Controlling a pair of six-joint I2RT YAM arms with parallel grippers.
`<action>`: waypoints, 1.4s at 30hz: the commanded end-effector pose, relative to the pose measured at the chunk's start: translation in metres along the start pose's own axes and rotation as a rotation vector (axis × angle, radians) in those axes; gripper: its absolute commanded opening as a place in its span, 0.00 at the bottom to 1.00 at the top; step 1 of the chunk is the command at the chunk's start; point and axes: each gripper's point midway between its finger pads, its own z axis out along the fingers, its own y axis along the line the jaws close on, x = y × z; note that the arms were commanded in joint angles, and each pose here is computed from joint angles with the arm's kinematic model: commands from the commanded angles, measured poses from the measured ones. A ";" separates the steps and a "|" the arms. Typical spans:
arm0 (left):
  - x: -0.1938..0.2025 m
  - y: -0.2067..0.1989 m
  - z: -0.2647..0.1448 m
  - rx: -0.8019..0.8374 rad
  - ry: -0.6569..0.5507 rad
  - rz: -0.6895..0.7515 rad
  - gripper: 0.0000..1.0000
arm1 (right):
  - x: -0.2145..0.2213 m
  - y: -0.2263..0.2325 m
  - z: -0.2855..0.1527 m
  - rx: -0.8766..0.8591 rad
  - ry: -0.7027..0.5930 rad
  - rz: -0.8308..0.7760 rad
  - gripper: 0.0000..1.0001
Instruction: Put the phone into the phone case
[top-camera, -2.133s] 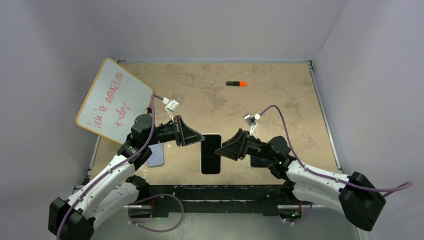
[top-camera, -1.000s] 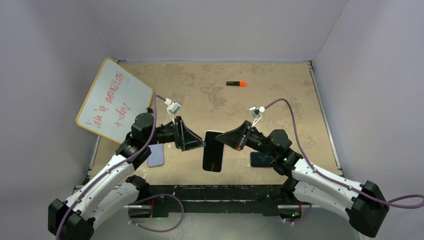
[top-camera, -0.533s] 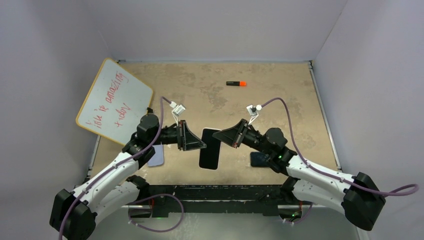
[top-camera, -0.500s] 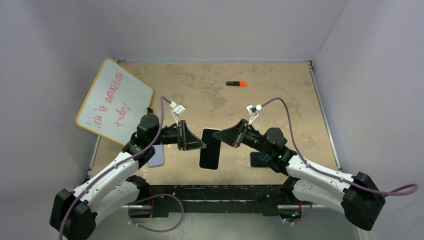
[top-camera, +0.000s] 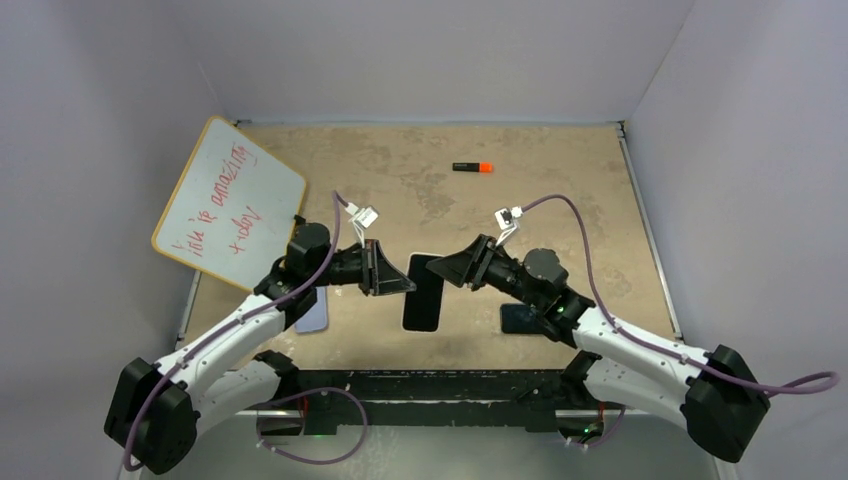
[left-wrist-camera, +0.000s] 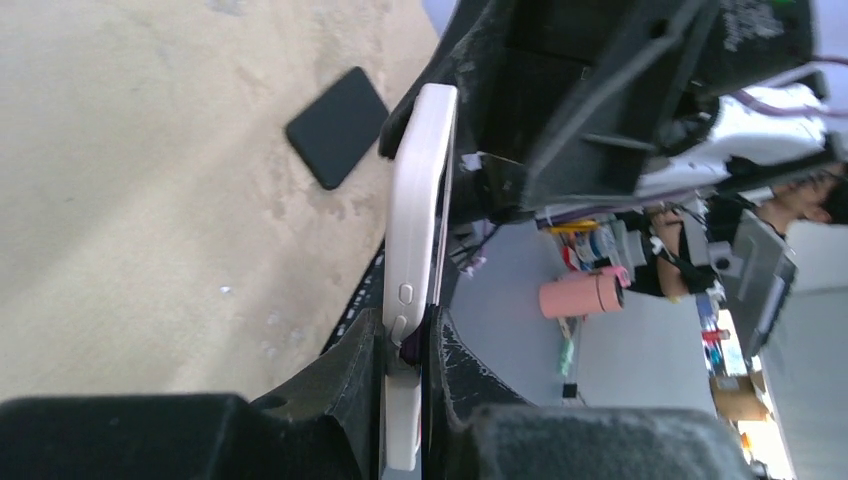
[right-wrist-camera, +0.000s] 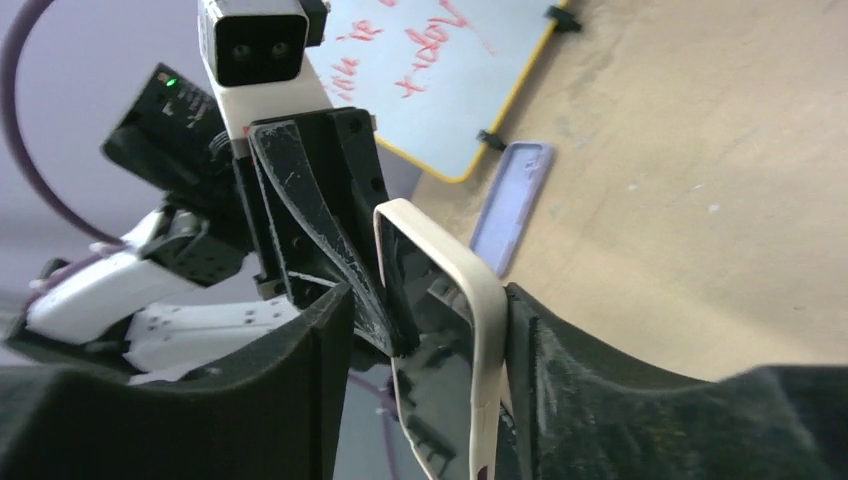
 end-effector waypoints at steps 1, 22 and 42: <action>-0.027 0.016 0.004 -0.100 -0.112 0.019 0.00 | -0.029 -0.002 -0.003 0.117 -0.091 -0.034 0.68; -0.106 0.126 0.105 -0.253 -0.139 -0.071 0.00 | -0.034 -0.071 -0.082 0.630 -0.110 -0.110 0.99; -0.079 0.215 0.103 -0.539 -0.068 -0.146 0.37 | -0.020 -0.085 -0.081 0.704 -0.011 -0.115 0.99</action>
